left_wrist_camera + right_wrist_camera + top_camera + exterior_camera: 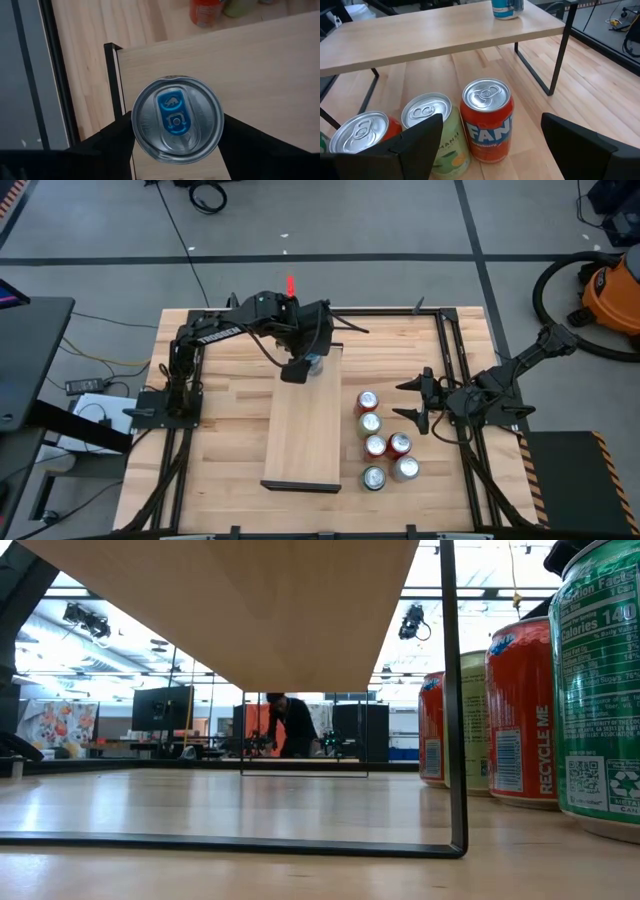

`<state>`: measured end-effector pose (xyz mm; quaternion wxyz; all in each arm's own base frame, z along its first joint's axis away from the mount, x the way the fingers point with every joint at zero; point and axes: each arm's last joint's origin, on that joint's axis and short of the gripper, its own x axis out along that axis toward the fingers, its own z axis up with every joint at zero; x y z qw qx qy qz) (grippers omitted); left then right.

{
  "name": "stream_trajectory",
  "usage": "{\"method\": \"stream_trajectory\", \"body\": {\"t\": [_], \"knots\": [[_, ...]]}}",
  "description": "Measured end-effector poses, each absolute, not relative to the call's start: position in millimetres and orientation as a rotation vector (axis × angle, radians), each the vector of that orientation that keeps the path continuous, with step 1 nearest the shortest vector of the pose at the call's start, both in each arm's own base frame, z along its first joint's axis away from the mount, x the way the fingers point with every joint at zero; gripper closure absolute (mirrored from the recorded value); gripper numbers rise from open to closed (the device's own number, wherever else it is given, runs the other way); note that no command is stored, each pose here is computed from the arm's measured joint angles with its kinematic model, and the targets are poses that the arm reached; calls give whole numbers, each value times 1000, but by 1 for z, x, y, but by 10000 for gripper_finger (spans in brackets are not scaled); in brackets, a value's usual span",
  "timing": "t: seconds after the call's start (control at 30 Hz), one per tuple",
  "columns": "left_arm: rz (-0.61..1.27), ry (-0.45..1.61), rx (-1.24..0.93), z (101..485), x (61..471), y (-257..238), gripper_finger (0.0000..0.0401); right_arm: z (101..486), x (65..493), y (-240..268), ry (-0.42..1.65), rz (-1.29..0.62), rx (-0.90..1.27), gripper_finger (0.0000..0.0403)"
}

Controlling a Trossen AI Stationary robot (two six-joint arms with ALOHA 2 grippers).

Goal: Place canned beverage on shelf
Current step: Put the blue soda can on the shelf

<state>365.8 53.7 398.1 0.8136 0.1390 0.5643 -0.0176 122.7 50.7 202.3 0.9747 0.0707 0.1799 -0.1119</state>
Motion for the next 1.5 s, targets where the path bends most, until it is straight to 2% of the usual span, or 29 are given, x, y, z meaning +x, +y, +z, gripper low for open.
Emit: {"method": "stream_trajectory", "body": {"t": [0.27,0.6,0.83,1.13,1.5], "knots": [[-37,1203,295,398,366,53,139,202,123,51,364,-222,144,55],[50,1205,179,394,370,53,86,202,123,51,364,-221,144,55],[164,1180,66,395,371,54,80,204,123,51,352,-219,153,55],[195,1187,18,395,369,54,85,203,124,52,357,-221,145,55],[66,1196,207,397,369,54,142,203,124,51,355,-226,145,55]]}}
